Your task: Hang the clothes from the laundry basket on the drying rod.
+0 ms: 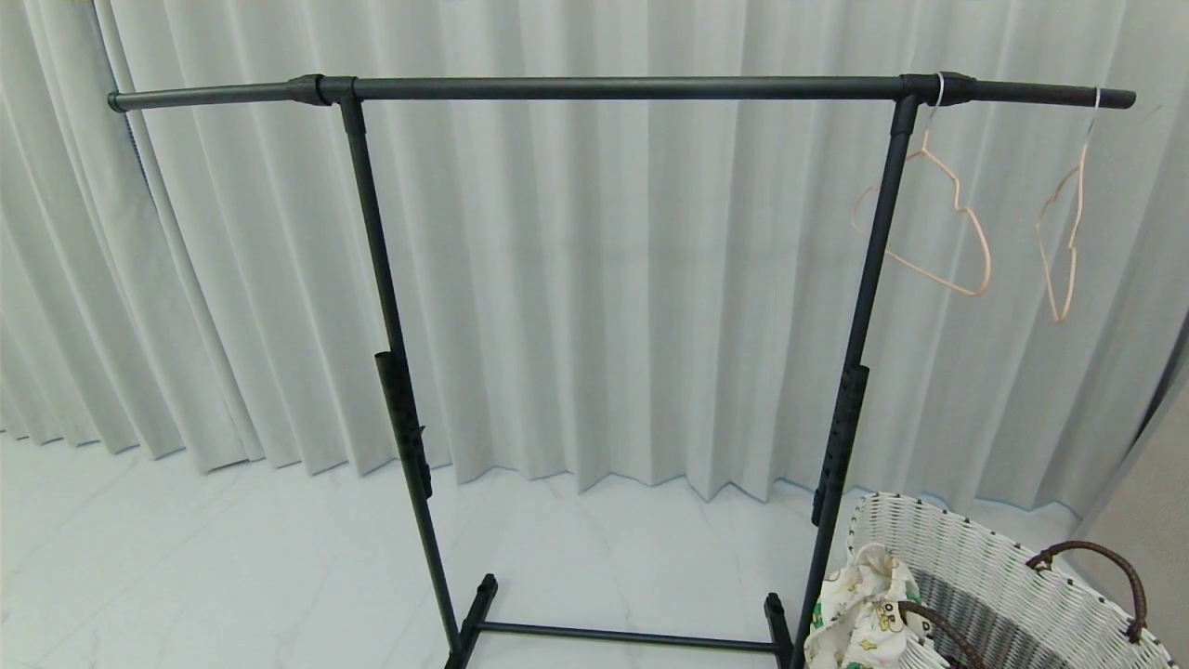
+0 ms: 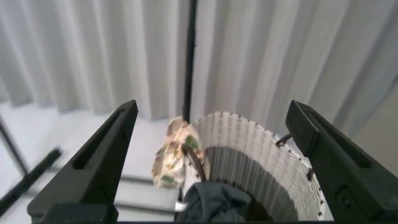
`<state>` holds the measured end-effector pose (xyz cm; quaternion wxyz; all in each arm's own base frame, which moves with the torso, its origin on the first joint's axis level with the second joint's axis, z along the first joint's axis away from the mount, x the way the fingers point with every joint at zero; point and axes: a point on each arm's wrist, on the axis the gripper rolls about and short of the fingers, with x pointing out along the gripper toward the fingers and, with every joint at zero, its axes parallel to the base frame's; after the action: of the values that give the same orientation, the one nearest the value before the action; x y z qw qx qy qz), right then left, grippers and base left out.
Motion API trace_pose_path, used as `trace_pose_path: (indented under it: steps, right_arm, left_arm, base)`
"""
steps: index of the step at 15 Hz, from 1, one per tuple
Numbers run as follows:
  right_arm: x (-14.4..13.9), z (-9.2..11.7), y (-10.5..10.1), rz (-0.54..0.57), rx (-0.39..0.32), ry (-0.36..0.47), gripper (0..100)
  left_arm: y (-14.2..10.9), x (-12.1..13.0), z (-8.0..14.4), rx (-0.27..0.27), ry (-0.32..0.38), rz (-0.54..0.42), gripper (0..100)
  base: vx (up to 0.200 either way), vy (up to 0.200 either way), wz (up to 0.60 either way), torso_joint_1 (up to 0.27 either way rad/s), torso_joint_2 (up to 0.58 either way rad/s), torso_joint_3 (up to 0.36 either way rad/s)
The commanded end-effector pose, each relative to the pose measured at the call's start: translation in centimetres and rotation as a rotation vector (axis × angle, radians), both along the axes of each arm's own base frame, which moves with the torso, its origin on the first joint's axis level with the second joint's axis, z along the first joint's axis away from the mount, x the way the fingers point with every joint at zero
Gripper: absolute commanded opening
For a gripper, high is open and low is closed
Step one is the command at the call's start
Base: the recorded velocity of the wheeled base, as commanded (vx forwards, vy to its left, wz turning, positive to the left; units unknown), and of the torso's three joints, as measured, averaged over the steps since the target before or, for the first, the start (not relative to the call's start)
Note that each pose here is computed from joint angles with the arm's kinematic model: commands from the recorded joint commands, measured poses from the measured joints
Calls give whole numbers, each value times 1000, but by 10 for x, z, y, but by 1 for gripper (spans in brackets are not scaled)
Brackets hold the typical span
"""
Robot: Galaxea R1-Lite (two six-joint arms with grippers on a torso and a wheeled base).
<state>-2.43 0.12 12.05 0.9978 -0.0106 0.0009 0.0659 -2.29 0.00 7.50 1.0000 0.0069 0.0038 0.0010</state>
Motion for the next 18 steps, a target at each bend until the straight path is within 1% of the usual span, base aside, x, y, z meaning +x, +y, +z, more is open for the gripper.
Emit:
trace_pose_path:
  steps: [1, 2, 3, 4, 6, 7, 8, 9, 10, 11, 14, 16, 18]
  right_arm:
    - [42, 32, 2, 62, -104, 328, 100]
    - [68, 28, 3, 35, -191, 487, 100]
    - [85, 21, 4, 19, -260, 602, 100]
    - [107, 6, 4, 17, -360, 776, 100]
    - [127, -18, 6, 75, -440, 939, 100]
    - [136, -30, 7, 93, -460, 992, 100]
    - [142, -42, 7, 97, -467, 1037, 100]
    - [145, -49, 7, 93, -471, 1065, 100]
    - [149, -65, 7, 80, -490, 1135, 100]
    - [154, -72, 7, 83, -491, 1158, 100]
    - [177, -91, 7, 73, -490, 1181, 100]
    - [191, -104, 3, 40, -482, 1207, 100]
    - [204, -117, -2, 13, -469, 1199, 100]
  left_arm:
    - [0, 0, 0, 0, 0, 1, 0]
    - [0, 0, 0, 0, 0, 1, 0]
    - [0, 0, 0, 0, 0, 1, 0]
    - [0, 0, 0, 0, 2, 1, 0]
    - [0, 0, 0, 0, 0, 1, 0]
    - [0, 0, 0, 0, 2, 1, 0]
    - [0, 0, 0, 0, 2, 1, 0]
    - [0, 0, 0, 0, 2, 2, 0]
    - [0, 0, 0, 0, 2, 1, 0]
    - [0, 0, 0, 0, 2, 1, 0]
    - [0, 0, 0, 0, 2, 1, 0]
    - [0, 0, 0, 0, 2, 1, 0]
    - [0, 0, 0, 0, 2, 1, 0]
  base:
    - [0, 0, 0, 0, 0, 0]
    - [0, 0, 0, 0, 0, 0]
    - [0, 0, 0, 0, 0, 0]
    - [0, 0, 0, 0, 0, 0]
    - [0, 0, 0, 0, 0, 0]
    - [0, 0, 0, 0, 0, 0]
    - [0, 0, 0, 0, 0, 0]
    - [0, 0, 0, 0, 0, 0]
    - [0, 0, 0, 0, 0, 0]
    - [0, 0, 0, 0, 0, 0]
    - [0, 0, 0, 0, 0, 0]
    - [0, 0, 0, 0, 0, 0]
    - [0, 0, 0, 0, 0, 0]
